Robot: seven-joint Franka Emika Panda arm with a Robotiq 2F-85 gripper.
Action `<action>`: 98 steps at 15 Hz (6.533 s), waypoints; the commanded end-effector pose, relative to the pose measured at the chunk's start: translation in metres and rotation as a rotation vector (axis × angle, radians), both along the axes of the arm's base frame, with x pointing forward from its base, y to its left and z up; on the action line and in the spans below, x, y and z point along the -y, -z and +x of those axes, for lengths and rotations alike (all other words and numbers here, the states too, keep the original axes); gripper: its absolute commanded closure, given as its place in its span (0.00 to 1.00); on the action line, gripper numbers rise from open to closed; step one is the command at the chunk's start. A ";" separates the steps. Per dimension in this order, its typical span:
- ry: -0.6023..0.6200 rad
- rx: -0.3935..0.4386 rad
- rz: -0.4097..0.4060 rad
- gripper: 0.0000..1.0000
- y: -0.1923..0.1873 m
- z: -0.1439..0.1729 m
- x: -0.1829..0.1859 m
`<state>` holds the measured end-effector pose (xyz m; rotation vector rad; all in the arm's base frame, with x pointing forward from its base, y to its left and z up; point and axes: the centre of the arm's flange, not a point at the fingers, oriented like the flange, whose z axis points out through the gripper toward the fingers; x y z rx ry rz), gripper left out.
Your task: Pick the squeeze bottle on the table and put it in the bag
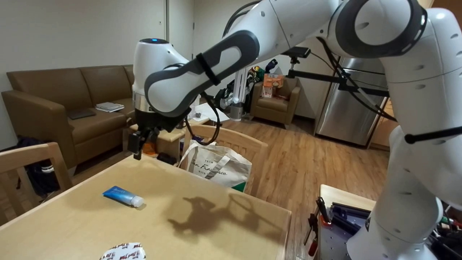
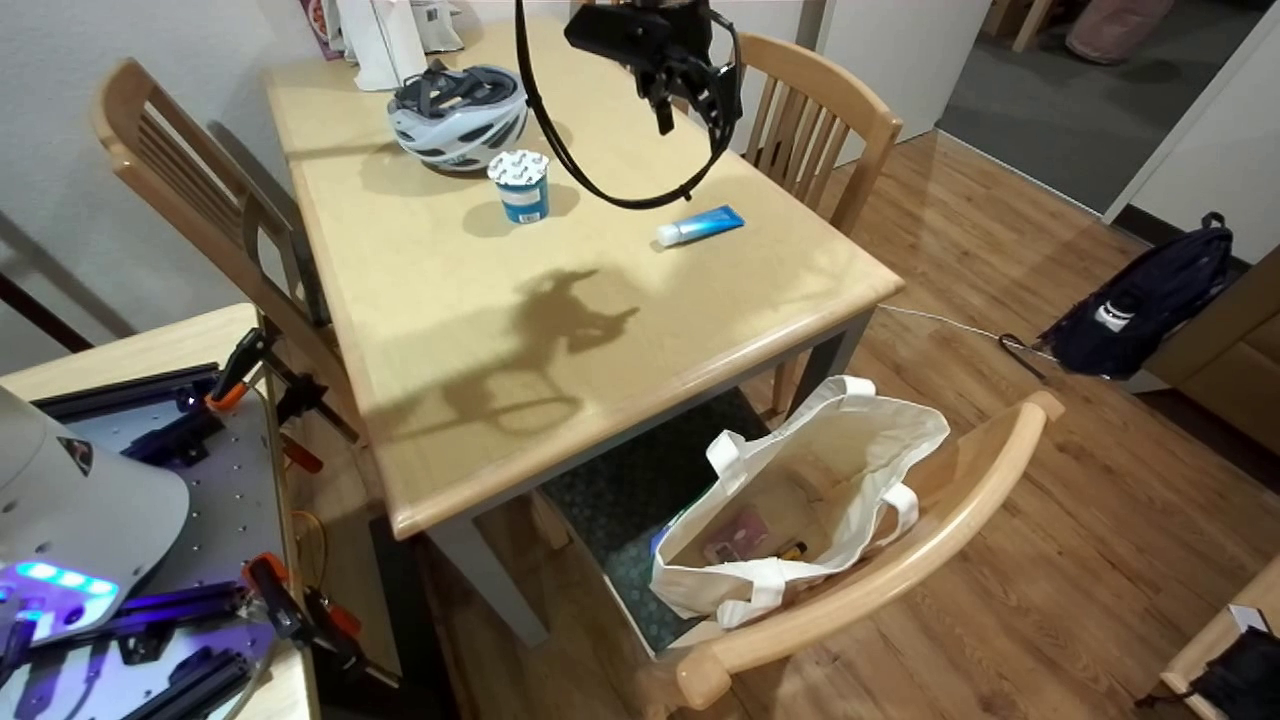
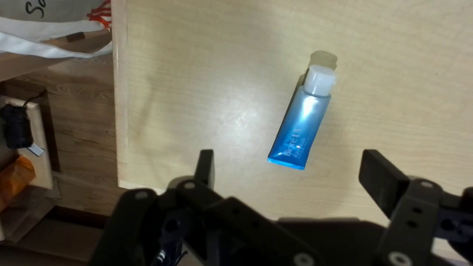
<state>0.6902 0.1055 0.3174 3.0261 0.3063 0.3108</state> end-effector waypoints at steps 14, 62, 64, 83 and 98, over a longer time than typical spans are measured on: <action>-0.158 -0.131 0.195 0.00 0.078 0.023 -0.022; 0.147 -0.150 0.016 0.46 0.181 0.014 -0.072; 0.154 -0.155 0.020 0.34 0.177 0.020 -0.066; -0.218 -0.089 -0.097 0.00 0.114 0.048 -0.043; -0.453 -0.075 -0.001 0.00 0.152 0.045 -0.023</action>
